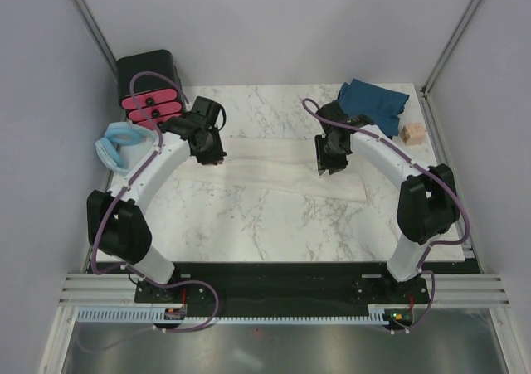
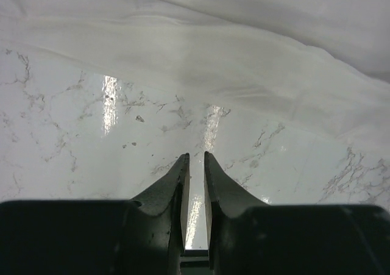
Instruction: Fold and stack the t-shirts
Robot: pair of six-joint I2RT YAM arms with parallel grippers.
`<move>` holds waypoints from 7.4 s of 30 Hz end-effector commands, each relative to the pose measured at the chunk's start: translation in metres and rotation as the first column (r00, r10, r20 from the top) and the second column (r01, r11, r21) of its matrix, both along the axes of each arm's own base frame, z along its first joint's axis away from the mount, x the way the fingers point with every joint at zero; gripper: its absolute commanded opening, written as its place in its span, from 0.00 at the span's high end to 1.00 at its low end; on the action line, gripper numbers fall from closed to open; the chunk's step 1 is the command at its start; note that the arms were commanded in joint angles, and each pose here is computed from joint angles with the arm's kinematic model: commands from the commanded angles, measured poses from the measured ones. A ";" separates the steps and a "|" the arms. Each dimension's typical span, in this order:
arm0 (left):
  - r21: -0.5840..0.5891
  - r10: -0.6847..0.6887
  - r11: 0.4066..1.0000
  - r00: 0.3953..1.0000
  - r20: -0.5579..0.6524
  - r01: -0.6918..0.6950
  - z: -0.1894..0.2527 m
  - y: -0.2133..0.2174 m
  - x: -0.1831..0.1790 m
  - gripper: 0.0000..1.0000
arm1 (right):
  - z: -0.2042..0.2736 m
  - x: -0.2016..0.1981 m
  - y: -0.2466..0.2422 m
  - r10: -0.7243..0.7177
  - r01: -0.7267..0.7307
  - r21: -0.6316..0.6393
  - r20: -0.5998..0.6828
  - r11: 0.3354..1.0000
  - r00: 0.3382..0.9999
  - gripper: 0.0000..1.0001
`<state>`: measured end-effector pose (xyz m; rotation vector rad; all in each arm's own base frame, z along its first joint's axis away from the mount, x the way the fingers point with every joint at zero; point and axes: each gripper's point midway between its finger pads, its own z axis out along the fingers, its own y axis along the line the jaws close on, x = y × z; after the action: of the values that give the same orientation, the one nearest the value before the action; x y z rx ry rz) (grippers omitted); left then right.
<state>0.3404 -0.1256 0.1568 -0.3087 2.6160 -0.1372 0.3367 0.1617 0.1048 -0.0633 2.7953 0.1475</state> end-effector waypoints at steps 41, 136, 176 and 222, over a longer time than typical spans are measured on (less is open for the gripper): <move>-0.009 0.019 1.000 0.999 -0.042 -0.020 -0.022 -0.009 -0.003 0.79 | -0.038 0.036 0.015 0.105 -0.106 -0.170 -0.015 0.980 0.994 0.42; 0.141 0.040 0.990 0.977 -0.208 -0.011 -0.089 0.006 0.043 0.79 | -0.015 0.061 -0.024 -0.013 0.060 -0.346 0.136 0.936 0.991 0.57; 0.173 0.202 0.970 0.962 -0.183 -0.170 -0.091 0.073 0.040 0.71 | -0.047 0.015 -0.027 -0.020 0.022 -0.306 0.008 0.952 1.000 0.59; 0.337 0.330 0.902 0.934 -0.136 -0.270 -0.117 0.099 0.120 0.71 | -0.067 -0.001 -0.033 0.010 -0.032 -0.326 -0.068 0.945 0.998 0.60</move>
<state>0.4516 -0.0528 0.0310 -0.5397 2.7480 0.3125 0.3354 0.1284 0.0343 -0.1671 2.8665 -0.3197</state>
